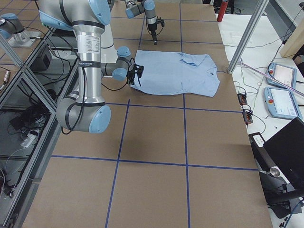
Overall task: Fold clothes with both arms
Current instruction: 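Move both grippers to the shirt hem corners nearest the robot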
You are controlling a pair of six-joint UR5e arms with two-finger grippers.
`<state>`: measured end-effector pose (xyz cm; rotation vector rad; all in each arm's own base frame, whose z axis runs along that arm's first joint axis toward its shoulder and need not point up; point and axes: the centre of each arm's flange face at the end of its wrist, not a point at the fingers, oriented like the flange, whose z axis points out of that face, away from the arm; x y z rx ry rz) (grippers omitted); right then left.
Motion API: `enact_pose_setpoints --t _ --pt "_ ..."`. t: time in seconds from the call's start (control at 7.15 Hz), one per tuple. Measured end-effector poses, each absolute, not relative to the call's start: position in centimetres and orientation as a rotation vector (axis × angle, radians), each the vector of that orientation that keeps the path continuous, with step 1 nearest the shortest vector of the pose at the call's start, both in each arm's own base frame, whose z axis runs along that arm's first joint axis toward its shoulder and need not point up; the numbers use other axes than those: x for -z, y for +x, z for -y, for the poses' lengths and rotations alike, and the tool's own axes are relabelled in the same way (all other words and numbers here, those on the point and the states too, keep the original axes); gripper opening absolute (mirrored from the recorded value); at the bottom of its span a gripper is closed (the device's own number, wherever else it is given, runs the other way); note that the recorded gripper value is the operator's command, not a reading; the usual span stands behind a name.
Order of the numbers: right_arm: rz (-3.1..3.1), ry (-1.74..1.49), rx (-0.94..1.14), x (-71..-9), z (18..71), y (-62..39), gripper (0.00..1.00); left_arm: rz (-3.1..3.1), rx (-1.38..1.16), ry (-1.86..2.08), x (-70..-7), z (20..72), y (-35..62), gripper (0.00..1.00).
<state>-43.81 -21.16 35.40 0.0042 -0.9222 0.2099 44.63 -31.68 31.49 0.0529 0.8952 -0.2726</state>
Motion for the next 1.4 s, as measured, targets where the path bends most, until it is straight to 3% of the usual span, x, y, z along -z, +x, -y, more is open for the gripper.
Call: enact_pose_setpoints --t 0.42,1.12,1.4 --pt "0.929 0.015 -0.215 -35.1 21.6 -43.6 0.00 -0.840 0.291 -0.010 -32.5 24.4 49.2 0.96" --pt "0.940 0.019 -0.217 -34.6 21.9 -43.8 0.00 -0.801 0.309 -0.038 -33.4 21.8 51.1 0.81" --pt "0.939 0.019 -0.217 -34.6 21.9 -43.7 0.00 -0.789 0.306 -0.042 -33.9 21.4 51.6 0.71"
